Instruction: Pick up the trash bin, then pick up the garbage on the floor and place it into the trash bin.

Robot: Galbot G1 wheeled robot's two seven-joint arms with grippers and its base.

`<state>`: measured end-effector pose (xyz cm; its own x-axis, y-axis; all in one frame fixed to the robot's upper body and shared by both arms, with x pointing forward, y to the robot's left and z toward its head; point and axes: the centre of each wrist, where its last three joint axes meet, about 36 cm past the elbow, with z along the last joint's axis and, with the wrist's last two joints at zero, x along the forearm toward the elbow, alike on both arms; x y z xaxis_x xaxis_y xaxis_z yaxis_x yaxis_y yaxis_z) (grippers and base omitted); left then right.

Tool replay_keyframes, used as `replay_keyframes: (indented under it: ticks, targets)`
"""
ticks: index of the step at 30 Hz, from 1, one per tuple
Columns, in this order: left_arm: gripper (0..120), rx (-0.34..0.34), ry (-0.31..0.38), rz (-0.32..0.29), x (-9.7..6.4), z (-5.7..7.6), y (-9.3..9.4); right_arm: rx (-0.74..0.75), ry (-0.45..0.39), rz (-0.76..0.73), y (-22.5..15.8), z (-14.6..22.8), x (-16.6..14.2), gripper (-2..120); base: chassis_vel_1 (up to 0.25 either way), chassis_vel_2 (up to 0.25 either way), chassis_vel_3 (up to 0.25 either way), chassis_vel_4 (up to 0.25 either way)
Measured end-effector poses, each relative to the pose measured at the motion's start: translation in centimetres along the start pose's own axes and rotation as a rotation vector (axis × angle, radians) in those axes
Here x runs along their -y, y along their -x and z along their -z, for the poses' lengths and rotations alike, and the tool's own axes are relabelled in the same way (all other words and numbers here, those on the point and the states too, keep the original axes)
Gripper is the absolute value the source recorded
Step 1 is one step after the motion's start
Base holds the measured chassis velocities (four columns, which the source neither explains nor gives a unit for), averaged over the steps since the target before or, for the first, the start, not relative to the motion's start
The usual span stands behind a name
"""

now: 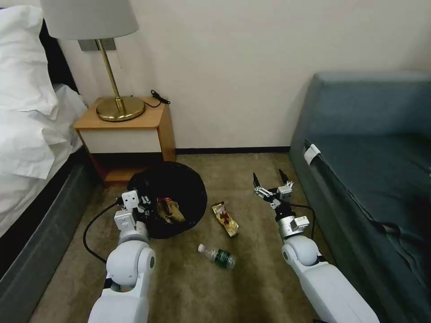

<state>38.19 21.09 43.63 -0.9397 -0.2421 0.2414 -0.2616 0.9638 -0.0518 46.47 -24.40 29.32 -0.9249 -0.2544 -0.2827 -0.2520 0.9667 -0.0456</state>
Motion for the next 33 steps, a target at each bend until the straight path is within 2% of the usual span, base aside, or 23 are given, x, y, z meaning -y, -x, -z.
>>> replay_keyframes:
  ticks: [4, 6, 7, 9, 11, 12, 13, 15, 16, 18, 19, 21, 27, 33]
  targets:
    - [4, -0.001, -0.002, 0.0, 0.0, -0.1, -0.2, 0.024, -0.05, 0.056, -0.2, -0.5, 0.2, 100, -0.158, 0.161, 0.166, -0.145]
    - [4, -0.003, -0.004, 0.0, 0.0, -0.3, -0.4, 0.041, -0.159, 0.205, -0.9, -1.3, 1.3, 100, -0.061, 0.094, 0.11, -0.075]
    - [4, -0.003, -0.004, 0.0, 0.0, -0.3, -0.4, 0.041, -0.159, 0.205, -0.9, -1.3, 1.3, 100, -0.029, 0.079, 0.08, -0.075]
    - [4, -0.003, -0.004, 0.001, 0.0, -0.3, -0.6, 0.0, -0.235, 0.322, -1.7, -1.5, 3.2, 100, -0.015, 0.039, 0.014, -0.028]
    - [4, -0.003, -0.004, 0.002, 0.0, -0.3, -0.6, -0.011, -0.251, 0.352, -1.8, -1.5, 3.7, 100, 0.0, 0.0, 0.0, 0.0]
    - [4, -0.002, -0.005, 0.003, 0.0, -0.4, -0.7, -0.054, -0.284, 0.45, -2.1, -1.5, 5.0, 100, 0.0, 0.0, 0.0, 0.0]
    - [4, -0.002, -0.005, 0.003, 0.0, -0.4, -0.7, -0.054, -0.284, 0.45, -2.1, -1.5, 5.0, 100, 0.0, 0.0, 0.0, 0.0]
    - [4, -0.002, -0.006, 0.002, 0.0, -0.5, -0.9, -0.145, -0.284, 0.597, -2.2, -1.7, 6.5, 100, 0.0, 0.0, 0.0, 0.0]
    - [4, -0.002, -0.006, 0.002, 0.0, -0.5, -0.9, -0.145, -0.284, 0.597, -2.2, -1.7, 6.5, 100, 0.0, 0.0, 0.0, 0.0]
    - [4, -0.004, -0.005, 0.005, -0.1, -0.9, -1.1, -0.23, -0.269, 0.773, -2.1, -2.2, 7.8, 100, 0.0, 0.0, 0.0, 0.0]
    - [4, -0.004, -0.005, 0.005, -0.1, -0.9, -1.1, -0.23, -0.269, 0.773, -2.1, -2.2, 7.8, 100, 0.0, 0.0, 0.0, 0.0]
    - [4, -0.002, -0.002, 0.011, -0.1, -1.1, -1.3, -0.29, -0.251, 0.909, -1.4, -3.3, 8.7, 100, 0.0, 0.0, 0.0, 0.0]
    - [4, 0.002, 0.002, 0.011, -0.1, -1.0, -1.6, -0.346, -0.238, 1.061, -0.1, -4.7, 9.1, 100, 0.0, 0.0, 0.0, 0.0]
    - [4, 0.01, 0.002, 0.021, 0.0, -0.8, -1.8, -0.428, -0.225, 1.234, 0.7, -6.3, 8.3, 100, 0.0, 0.0, 0.0, 0.0]
